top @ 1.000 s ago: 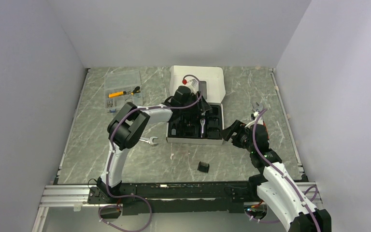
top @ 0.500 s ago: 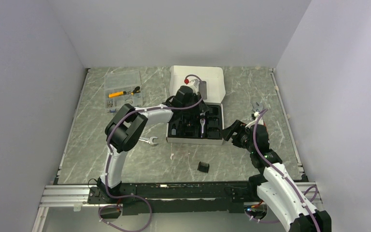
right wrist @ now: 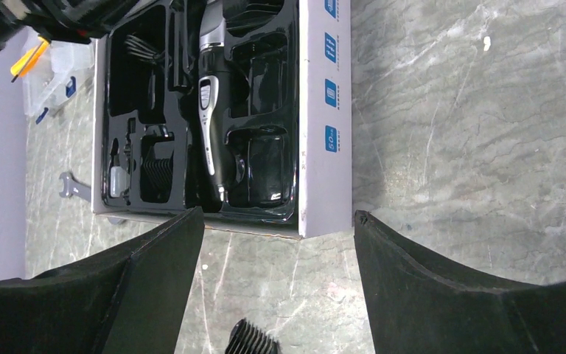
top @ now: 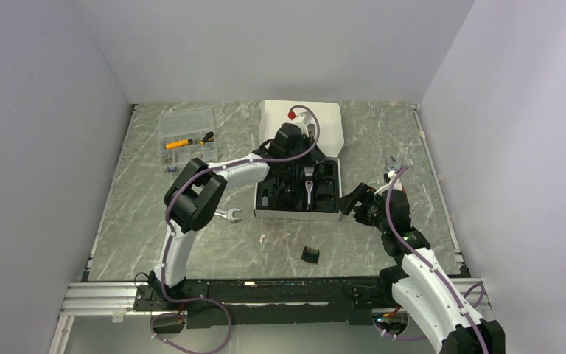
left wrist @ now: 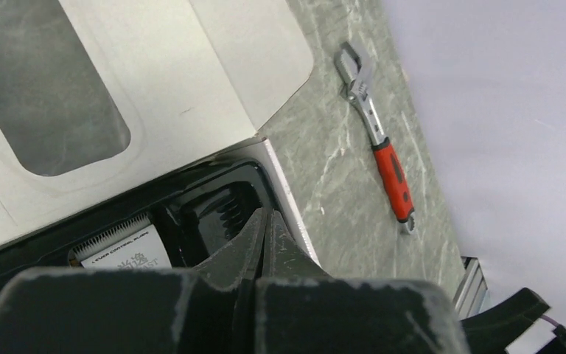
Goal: Sort the hair-cutting tools
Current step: Place the haircut tool in the storage box.
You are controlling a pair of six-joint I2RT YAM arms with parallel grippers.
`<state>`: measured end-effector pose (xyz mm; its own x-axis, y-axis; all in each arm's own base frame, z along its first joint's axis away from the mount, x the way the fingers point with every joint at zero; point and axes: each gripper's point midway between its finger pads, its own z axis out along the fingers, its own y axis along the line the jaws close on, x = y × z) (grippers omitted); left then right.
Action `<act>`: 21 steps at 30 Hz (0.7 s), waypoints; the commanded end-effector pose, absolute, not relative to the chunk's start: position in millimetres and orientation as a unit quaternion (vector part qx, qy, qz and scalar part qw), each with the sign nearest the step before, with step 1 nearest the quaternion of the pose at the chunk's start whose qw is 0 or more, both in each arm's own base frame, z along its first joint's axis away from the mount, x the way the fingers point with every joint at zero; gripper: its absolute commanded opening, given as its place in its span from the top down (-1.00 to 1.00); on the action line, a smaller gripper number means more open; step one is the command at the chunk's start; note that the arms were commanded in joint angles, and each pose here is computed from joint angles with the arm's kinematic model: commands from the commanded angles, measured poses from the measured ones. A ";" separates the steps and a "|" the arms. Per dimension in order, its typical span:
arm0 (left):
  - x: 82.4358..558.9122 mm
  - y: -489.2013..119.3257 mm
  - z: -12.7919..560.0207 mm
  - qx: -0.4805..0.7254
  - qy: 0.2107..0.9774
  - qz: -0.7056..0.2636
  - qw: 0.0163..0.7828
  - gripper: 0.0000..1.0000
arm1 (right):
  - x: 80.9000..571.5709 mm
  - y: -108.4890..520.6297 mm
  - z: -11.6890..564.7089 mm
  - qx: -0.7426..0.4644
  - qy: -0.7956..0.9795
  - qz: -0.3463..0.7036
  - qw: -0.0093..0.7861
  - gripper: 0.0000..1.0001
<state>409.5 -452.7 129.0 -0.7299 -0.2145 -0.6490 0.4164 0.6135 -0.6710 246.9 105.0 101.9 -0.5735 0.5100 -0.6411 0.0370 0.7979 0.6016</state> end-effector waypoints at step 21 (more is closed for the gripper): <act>399.1 -427.5 11.7 0.096 0.911 -0.264 0.302 1.00 | 248.7 103.4 105.2 0.151 0.844 0.270 0.438 -0.55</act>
<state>409.6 -454.8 77.7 -0.7479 -0.0961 -0.6568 0.3955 0.7301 -0.5572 247.5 102.8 100.4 -0.5739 0.5021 -0.6469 0.0372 0.8051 0.5919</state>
